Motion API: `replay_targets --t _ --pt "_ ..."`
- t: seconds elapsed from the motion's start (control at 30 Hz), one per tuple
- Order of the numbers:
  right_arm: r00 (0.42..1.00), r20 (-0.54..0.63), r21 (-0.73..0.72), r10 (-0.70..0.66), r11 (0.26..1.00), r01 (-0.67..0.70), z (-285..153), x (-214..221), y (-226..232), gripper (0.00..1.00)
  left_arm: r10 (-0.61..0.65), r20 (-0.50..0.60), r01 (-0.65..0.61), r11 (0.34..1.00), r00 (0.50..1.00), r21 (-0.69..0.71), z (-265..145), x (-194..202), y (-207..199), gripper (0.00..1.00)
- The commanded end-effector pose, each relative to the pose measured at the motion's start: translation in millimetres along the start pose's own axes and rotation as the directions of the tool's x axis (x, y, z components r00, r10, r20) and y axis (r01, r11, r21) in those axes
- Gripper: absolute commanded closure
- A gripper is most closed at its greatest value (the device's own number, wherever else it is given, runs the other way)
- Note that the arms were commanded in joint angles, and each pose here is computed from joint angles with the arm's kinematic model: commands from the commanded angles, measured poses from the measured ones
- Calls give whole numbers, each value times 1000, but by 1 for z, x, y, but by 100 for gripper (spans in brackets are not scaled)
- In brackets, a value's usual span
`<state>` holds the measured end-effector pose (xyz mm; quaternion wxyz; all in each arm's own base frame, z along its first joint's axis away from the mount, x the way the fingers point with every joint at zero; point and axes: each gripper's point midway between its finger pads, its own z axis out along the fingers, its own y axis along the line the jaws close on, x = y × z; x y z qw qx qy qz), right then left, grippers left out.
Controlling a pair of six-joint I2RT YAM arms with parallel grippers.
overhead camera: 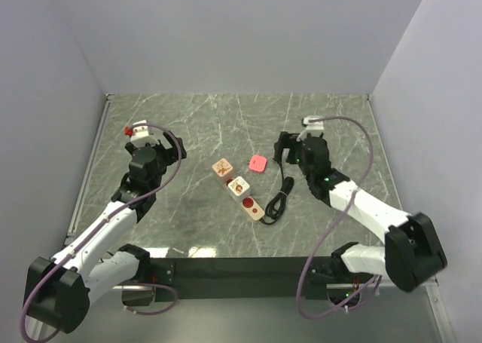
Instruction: Insert the plug
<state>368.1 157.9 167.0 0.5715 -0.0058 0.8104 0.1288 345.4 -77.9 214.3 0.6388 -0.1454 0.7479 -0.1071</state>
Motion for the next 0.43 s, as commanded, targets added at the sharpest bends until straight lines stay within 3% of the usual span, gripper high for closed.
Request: replay_targets --t 0.0,0.4 --pt "987 158 75 33 996 -45 -19 -35 -26 5 -33 48 35 999 998 -27 -4 -13 5 0" --pt "944 315 90 102 986 -137 -69 -55 -54 4 -52 125 52 999 991 2 -19 -29 7 0"
